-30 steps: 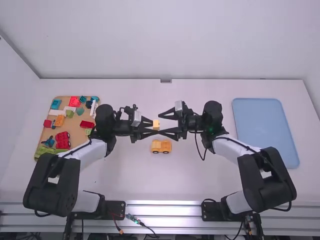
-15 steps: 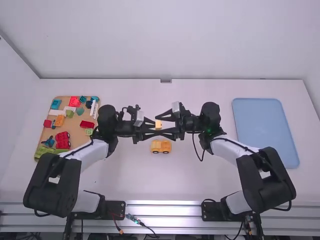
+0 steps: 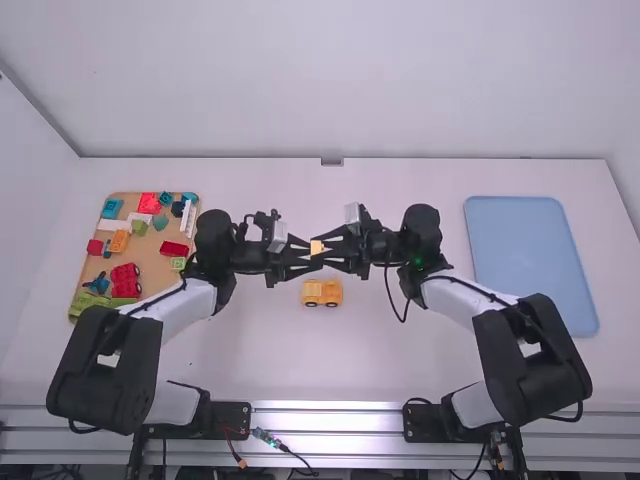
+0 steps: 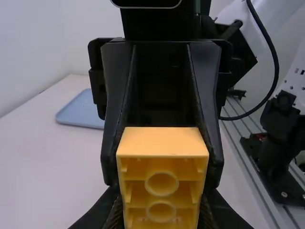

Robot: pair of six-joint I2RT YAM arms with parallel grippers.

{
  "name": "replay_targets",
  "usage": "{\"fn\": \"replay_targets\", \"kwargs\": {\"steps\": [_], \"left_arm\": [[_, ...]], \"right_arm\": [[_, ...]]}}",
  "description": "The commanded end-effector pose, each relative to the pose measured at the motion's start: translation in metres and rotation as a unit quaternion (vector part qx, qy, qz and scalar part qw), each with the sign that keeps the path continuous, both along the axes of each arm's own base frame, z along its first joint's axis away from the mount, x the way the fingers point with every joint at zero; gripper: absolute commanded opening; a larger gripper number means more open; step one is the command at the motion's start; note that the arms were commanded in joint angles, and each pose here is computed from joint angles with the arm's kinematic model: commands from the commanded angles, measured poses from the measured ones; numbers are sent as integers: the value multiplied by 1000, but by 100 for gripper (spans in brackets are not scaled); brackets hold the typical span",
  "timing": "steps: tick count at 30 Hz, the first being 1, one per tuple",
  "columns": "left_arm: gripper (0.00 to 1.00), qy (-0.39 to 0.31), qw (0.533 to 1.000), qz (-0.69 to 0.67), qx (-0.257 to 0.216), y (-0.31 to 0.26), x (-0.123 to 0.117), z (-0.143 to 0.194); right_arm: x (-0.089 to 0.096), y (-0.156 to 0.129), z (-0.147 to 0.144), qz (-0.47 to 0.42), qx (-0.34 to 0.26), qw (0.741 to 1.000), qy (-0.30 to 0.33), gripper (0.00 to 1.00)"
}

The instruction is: Assemble lego blocks to make yellow taxi

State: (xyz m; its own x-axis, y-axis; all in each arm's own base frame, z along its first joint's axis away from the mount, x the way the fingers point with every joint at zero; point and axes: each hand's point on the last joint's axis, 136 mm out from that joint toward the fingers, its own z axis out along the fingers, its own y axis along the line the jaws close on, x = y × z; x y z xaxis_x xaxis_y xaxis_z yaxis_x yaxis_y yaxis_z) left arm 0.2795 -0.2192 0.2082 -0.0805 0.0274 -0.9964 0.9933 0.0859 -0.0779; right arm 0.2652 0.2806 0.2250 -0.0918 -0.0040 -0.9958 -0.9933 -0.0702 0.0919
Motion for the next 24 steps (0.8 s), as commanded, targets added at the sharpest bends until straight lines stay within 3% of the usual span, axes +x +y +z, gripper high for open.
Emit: {"fn": "replay_targets", "kwargs": {"steps": [1, 7, 9, 16, 22, 24], "left_arm": [[5, -14, 1000, -7, -2, -1, -6, 5], [53, -13, 1000, -9, -2, -1, -7, 5], [99, -13, 1000, -9, -2, -1, -7, 5], [99, 8, 1000, 7, 1, 7, -1, 1], [99, 52, 997, 53, -3, 31, 17, -1], [99, 86, 989, 120, -8, 47, 39, -2]], "right_arm": [[-1, 0, 15, 3, 8, 1000, -19, 22], [3, 0, 15, -8, 8, 1000, -17, 21], [10, 0, 12, -27, 4, 1000, -7, 19], [20, -6, 10, -49, 2, 999, -14, 17], [48, -31, 12, -95, -7, 995, -4, 17], [64, -42, 10, -116, -21, 993, 8, 13]]}}
